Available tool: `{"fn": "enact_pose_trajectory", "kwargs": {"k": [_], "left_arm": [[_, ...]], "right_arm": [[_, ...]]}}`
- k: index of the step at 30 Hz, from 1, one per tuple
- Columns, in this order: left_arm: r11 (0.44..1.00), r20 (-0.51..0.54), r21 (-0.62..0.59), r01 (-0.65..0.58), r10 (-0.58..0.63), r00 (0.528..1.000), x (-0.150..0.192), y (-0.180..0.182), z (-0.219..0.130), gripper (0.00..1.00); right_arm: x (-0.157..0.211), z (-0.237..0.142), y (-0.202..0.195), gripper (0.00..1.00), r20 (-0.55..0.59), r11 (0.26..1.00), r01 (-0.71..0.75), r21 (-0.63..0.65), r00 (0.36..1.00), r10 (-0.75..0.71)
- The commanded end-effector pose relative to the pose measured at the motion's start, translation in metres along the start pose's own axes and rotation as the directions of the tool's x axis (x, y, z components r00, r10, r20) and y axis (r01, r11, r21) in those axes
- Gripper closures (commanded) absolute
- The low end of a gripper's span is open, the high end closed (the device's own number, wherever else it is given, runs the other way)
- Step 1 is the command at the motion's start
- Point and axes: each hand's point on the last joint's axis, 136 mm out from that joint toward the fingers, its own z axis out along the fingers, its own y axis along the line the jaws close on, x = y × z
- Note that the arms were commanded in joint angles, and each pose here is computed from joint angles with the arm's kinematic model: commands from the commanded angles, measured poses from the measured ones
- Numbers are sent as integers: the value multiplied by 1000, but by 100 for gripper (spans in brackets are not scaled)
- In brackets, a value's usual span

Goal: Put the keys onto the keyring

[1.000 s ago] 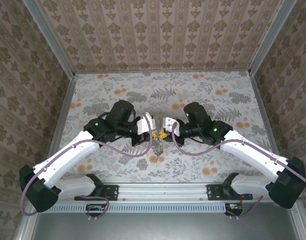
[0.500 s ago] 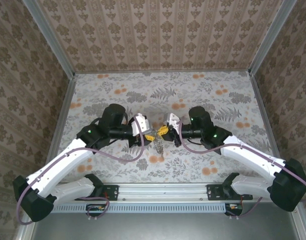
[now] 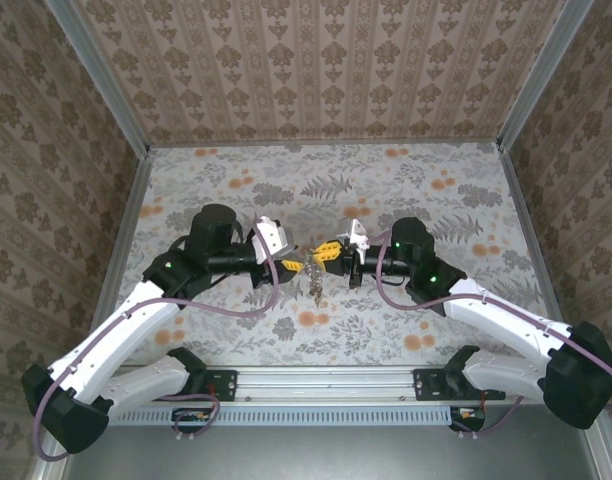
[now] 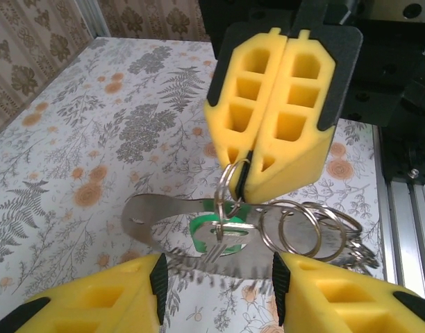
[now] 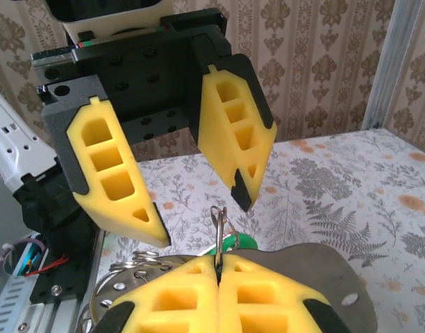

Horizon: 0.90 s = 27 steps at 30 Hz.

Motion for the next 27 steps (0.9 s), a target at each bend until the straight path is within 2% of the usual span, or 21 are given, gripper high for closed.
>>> {"fn": "enact_pose_trajectory", "kwargs": {"k": [1, 6, 10, 16, 19, 24, 27], "left_arm": [[1000, 70, -9, -12, 13, 997, -25, 2, -10, 54], [997, 117, 74, -15, 6, 993, -34, -9, -5, 57], [995, 79, 99, -12, 4, 997, -23, -13, 6, 62], [993, 80, 108, -38, 29, 996, -27, -16, 12, 71], [993, 74, 109, -49, 41, 996, -26, -17, 12, 78], [993, 74, 97, -67, 60, 995, -26, -17, 11, 100], [995, 72, 60, -83, 78, 994, -26, -13, 9, 100]], "right_arm": [[-22, -6, 10, 100, 84, 998, 50, -32, 995, -47], [-23, -5, 12, 100, 83, 998, 47, -41, 996, -44], [-23, -5, 14, 100, 84, 998, 49, -48, 995, -45], [-22, -3, 18, 100, 78, 996, 56, -65, 996, -51], [-20, -3, 19, 100, 71, 996, 61, -72, 996, -56], [-7, -1, 23, 100, 23, 994, 74, -84, 997, -72], [3, -1, 24, 100, -20, 992, 83, -90, 996, -85]]}}
